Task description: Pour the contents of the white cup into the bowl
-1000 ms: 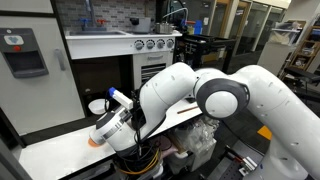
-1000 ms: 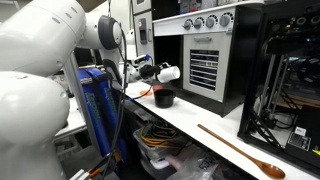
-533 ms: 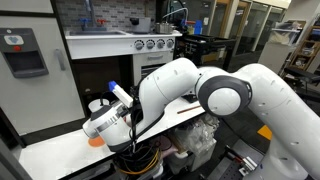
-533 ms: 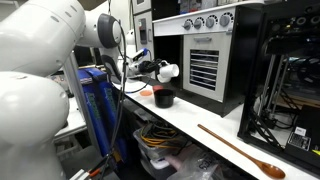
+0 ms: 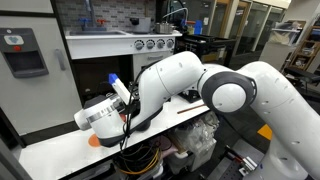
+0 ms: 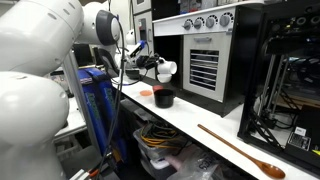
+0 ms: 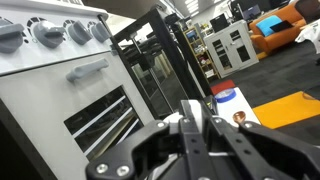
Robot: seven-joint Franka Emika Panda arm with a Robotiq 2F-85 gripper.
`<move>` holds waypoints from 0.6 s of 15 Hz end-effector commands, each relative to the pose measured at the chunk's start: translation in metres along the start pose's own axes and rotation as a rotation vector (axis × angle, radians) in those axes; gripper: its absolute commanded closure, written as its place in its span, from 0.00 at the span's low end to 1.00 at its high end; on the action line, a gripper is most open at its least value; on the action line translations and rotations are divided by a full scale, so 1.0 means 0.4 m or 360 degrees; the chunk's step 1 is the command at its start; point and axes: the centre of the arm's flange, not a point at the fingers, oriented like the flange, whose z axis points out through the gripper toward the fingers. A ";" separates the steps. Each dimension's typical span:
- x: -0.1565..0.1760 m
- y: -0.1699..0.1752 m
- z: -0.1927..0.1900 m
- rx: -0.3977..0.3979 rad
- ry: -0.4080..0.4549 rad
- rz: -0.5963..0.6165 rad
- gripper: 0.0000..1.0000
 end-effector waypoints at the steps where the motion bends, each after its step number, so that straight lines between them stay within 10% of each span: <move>1: -0.050 0.020 0.017 0.0117 0.0157 0.0118 0.98; 9: -0.164 0.059 0.039 0.0271 0.0336 0.0426 0.98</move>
